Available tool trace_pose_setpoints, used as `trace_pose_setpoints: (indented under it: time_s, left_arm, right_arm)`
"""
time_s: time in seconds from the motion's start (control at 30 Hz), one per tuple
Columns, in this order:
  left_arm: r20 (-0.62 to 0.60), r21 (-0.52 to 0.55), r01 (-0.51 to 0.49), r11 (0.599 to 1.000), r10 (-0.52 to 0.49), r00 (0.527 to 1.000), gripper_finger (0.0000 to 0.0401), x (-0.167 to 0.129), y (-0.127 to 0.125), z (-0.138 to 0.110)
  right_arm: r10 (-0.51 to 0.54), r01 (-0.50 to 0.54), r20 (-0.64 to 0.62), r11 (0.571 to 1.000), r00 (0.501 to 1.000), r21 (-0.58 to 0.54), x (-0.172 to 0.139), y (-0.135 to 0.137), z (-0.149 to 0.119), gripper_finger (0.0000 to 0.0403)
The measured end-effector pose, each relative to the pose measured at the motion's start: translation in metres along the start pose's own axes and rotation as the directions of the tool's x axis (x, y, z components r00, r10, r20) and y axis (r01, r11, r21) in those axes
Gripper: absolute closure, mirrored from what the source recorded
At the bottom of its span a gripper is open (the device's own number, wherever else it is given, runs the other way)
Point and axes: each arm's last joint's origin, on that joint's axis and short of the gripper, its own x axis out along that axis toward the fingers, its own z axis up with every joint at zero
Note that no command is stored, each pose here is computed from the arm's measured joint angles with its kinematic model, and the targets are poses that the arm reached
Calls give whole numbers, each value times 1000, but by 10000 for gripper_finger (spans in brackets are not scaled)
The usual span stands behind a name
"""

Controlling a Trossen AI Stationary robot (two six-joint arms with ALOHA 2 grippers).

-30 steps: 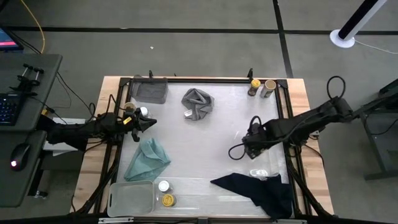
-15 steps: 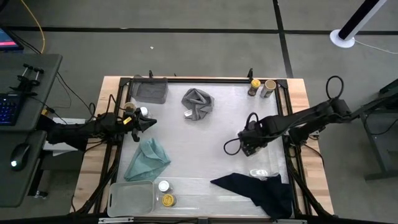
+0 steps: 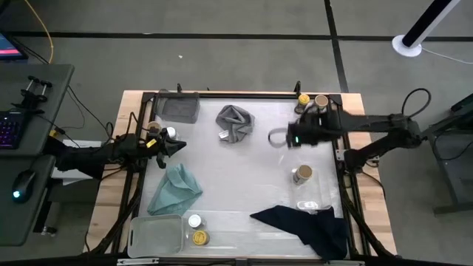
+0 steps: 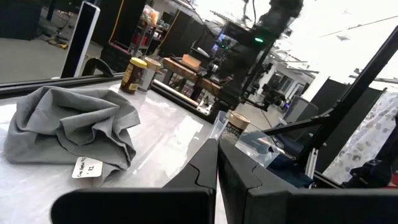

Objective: Sort spices by type
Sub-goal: Put the top brown seasoning bottle into the transparent bin

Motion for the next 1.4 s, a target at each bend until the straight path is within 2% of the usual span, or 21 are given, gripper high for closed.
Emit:
trace_pose_setpoints:
  time_s: [0.1,0.2,0.3,0.43,0.6,0.7,0.87,0.97,1.13,1.3,1.4]
  left_arm:
    - [1,0,0,1000,0,1000,400,0,0,0]
    - [0,0,-1,1000,1,1000,400,0,0,0]
    - [0,0,0,1000,0,1000,400,0,0,0]
    - [0,0,-1,1000,1,1000,400,0,0,0]
    - [0,0,0,1000,0,1000,400,0,0,0]
    - [0,0,0,1000,0,1000,400,0,0,0]
    - [0,0,0,1000,0,1000,400,0,0,0]
    - [0,0,0,1000,0,1000,400,0,0,0]
    - [0,0,-1,1000,1,1000,400,0,0,0]
    - [0,0,0,1000,0,1000,400,0,0,0]
    - [0,0,0,1000,0,1000,400,0,0,0]
  right_arm:
    - [-127,118,65,985,990,127,22,-17,35,66]
    - [-216,185,96,948,972,259,42,-38,69,66]
    - [-239,173,145,916,960,362,57,-56,101,66]
    - [-200,78,214,878,956,473,74,-74,130,66]
    - [-273,149,143,813,951,563,100,-100,132,66]
    - [-268,156,105,790,958,593,114,-108,129,66]
    - [-222,65,172,773,960,631,122,-106,133,66]
    - [-228,55,185,757,956,651,121,-105,134,66]
    - [-229,60,177,755,957,653,124,-105,135,66]
    - [-220,28,174,693,960,720,135,-103,141,66]
    - [-241,43,156,659,958,751,143,-104,144,66]
